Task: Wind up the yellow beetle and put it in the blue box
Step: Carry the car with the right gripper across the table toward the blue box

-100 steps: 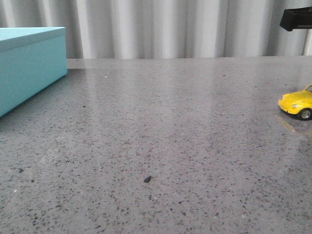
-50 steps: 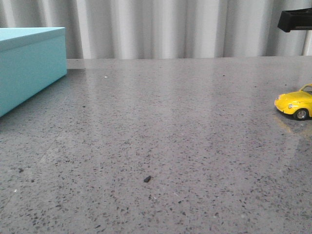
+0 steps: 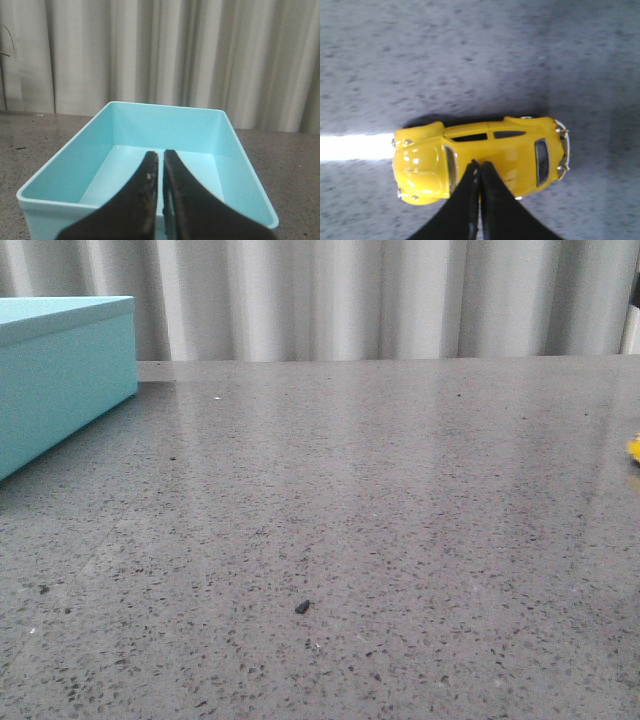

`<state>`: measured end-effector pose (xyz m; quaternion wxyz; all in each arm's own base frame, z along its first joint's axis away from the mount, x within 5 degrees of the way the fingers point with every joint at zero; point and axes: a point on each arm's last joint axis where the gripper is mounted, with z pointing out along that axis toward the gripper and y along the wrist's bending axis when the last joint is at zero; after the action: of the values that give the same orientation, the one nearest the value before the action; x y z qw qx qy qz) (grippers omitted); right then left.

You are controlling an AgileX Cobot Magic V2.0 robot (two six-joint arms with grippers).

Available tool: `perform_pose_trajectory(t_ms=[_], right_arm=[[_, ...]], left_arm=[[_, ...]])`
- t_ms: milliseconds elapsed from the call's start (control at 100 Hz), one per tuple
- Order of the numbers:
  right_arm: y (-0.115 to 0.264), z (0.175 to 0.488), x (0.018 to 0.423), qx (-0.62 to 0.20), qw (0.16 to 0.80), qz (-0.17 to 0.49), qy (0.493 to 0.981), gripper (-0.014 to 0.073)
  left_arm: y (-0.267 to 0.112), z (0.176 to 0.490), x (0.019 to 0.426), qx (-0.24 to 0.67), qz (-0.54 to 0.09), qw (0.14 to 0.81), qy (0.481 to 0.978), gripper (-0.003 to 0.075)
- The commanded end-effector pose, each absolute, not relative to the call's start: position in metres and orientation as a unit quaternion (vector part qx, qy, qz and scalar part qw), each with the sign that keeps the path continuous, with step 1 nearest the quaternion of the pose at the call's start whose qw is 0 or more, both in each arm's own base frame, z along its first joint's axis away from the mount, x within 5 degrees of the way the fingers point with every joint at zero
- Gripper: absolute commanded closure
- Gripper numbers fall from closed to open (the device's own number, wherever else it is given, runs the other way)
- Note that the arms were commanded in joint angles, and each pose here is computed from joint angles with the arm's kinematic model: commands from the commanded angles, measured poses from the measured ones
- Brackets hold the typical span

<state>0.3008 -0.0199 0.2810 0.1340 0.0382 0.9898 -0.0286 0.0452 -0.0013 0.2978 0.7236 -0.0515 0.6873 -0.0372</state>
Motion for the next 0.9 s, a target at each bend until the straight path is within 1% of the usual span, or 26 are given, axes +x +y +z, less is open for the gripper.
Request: perform_pose_trajectory(t_ms=[0, 110, 340, 490, 600, 690, 820, 890], right_arm=[[-0.035, 0.279, 0.302, 0.036, 0.129, -0.065, 0.989, 0.0636], [-0.047, 0.277, 0.302, 0.041, 0.122, -0.088, 0.988, 0.0636], [-0.074, 0.277, 0.297, 0.086, 0.12, -0.097, 0.984, 0.0636], [-0.073, 0.284, 0.299, 0.093, 0.135, -0.087, 0.983, 0.0636], [-0.067, 0.306, 0.299, 0.105, 0.161, -0.062, 0.979, 0.0636], [-0.063, 0.335, 0.293, 0.111, 0.194, -0.047, 0.974, 0.0636], [-0.055, 0.374, 0.279, 0.112, 0.256, -0.025, 0.96, 0.0636], [-0.051, 0.387, 0.271, 0.112, 0.286, -0.014, 0.952, 0.0636]], left_arm=[[0.0, 0.314, 0.045, -0.059, -0.042, 0.75, 0.657, 0.0741], [0.0, 0.314, 0.045, -0.059, -0.042, 0.75, 0.657, 0.0741], [0.0, 0.314, 0.045, -0.059, -0.042, 0.75, 0.657, 0.0741], [0.0, 0.314, 0.045, -0.059, -0.042, 0.75, 0.657, 0.0741], [0.0, 0.314, 0.045, -0.059, -0.042, 0.75, 0.657, 0.0741], [0.0, 0.314, 0.045, -0.059, -0.042, 0.75, 0.657, 0.0741], [0.0, 0.314, 0.045, -0.059, -0.042, 0.751, 0.657, 0.0741], [0.0, 0.314, 0.045, -0.059, -0.042, 0.751, 0.656, 0.0741]])
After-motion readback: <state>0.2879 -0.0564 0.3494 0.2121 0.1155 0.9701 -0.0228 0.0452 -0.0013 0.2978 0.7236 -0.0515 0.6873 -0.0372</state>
